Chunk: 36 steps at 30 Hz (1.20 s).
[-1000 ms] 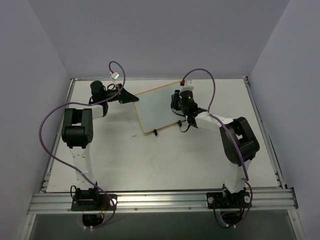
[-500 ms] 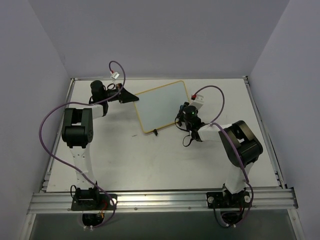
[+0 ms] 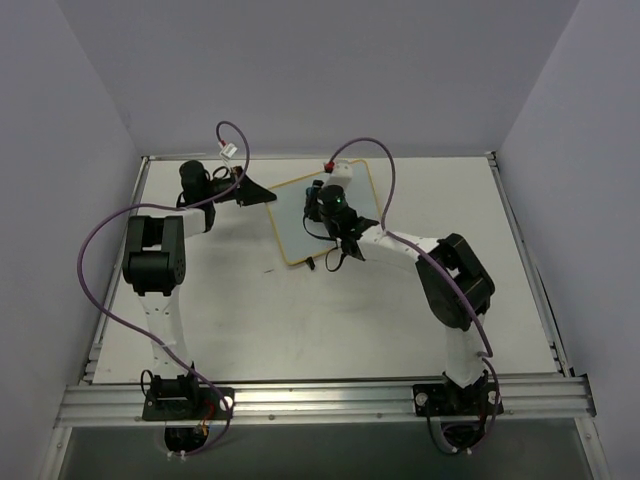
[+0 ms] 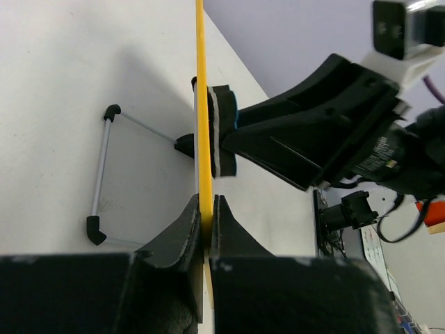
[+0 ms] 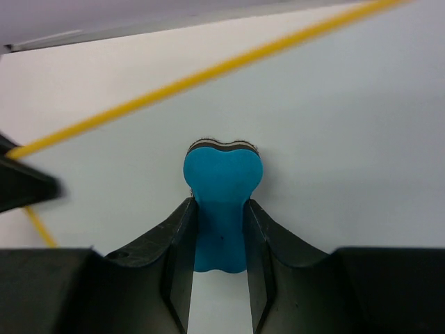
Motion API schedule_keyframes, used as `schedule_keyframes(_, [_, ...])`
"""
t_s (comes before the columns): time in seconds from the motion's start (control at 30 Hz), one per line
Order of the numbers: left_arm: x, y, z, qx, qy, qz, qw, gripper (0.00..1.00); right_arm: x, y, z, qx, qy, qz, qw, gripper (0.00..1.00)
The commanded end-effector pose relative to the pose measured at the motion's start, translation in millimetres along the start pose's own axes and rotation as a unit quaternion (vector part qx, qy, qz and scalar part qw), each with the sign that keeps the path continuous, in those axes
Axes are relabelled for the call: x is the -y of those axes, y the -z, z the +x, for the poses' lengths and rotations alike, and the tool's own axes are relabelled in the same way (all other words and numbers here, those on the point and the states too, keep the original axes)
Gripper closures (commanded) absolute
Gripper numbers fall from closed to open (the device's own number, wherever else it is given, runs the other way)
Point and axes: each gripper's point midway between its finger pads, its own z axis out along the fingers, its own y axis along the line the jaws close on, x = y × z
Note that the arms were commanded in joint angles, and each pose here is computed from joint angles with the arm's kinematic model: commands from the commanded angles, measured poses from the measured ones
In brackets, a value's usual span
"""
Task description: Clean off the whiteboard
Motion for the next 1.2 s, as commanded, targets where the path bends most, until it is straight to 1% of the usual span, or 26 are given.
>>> schedule_keyframes(0.0, [17,-5,6,-0.031,-0.062,0.043,0.997,0.98,-36,-8,3,-0.038,0.036,-0.036,0.998,1.0])
schedule_keyframes(0.1, [18,-5,6,-0.035,-0.062,0.041,0.997,0.98,-15,-18,15,-0.058,0.059,0.0,0.997,1.0])
schedule_keyframes(0.17, [19,-5,4,-0.037,-0.072,0.042,0.996,0.98,11,-23,17,-0.066,0.05,0.022,0.996,1.0])
schedule_keyframes(0.2, [19,-5,5,-0.041,-0.065,0.041,0.996,0.98,28,-21,29,-0.079,0.048,0.035,0.995,1.0])
schedule_keyframes(0.23, [19,-4,4,-0.044,-0.066,0.043,0.996,0.98,48,-22,26,-0.077,0.035,0.051,0.995,1.0])
schedule_keyframes(0.3, [16,-2,3,-0.048,-0.061,0.04,0.996,0.98,70,-18,20,-0.071,0.02,0.07,0.995,1.0])
schedule_keyframes(0.33, [16,-1,3,-0.047,-0.062,0.039,0.996,0.98,95,-15,19,-0.074,0.008,0.092,0.993,1.0])
schedule_keyframes(0.43, [19,3,-3,-0.042,-0.068,0.037,0.996,0.98,125,-13,13,-0.08,-0.006,0.112,0.99,1.0])
schedule_keyframes(0.47, [22,4,-4,-0.042,-0.072,0.036,0.996,0.98,144,-13,7,-0.083,-0.009,0.131,0.988,1.0])
schedule_keyframes(0.53, [23,4,-4,-0.044,-0.073,0.03,0.996,0.98,158,-13,0,-0.086,-0.011,0.14,0.986,1.0])
schedule_keyframes(0.57, [25,3,-8,-0.042,-0.102,0.026,0.994,0.98,170,-13,-8,-0.084,-0.016,0.148,0.985,1.0])
schedule_keyframes(0.6, [22,4,-3,-0.051,-0.079,0.015,0.996,0.98,174,-13,-12,-0.083,-0.018,0.149,0.985,1.0])
schedule_keyframes(0.63, [22,3,-3,-0.053,-0.082,0.009,0.995,0.98,176,-13,-15,-0.084,-0.024,0.144,0.986,1.0])
schedule_keyframes(0.67, [21,2,-3,-0.058,-0.108,0.005,0.992,0.98,178,-14,-19,-0.083,-0.027,0.14,0.986,1.0])
schedule_keyframes(0.7, [20,0,2,-0.067,-0.092,-0.005,0.994,0.98,185,-14,-21,-0.083,-0.027,0.141,0.986,1.0])
schedule_keyframes(0.77, [18,-2,4,-0.071,-0.099,-0.01,0.993,0.98,186,-15,-20,-0.094,-0.024,0.137,0.986,1.0])
schedule_keyframes(0.9, [13,-3,9,-0.075,-0.093,-0.021,0.993,0.98,181,-8,-31,-0.087,-0.016,0.122,0.989,1.0])
schedule_keyframes(0.97, [11,-1,8,-0.076,-0.093,-0.026,0.992,0.98,172,-1,-47,-0.066,-0.02,0.107,0.992,1.0])
schedule_keyframes(1.0, [10,-1,9,-0.077,-0.093,-0.026,0.992,0.98,169,1,-47,-0.064,-0.023,0.099,0.993,1.0])
schedule_keyframes(1.07, [11,-3,9,-0.079,-0.093,-0.025,0.992,0.98,153,2,-59,-0.046,-0.022,0.066,0.997,1.0])
schedule_keyframes(1.17, [12,-4,10,-0.081,-0.097,-0.028,0.992,0.98,132,4,-70,-0.024,-0.008,0.055,0.998,1.0])
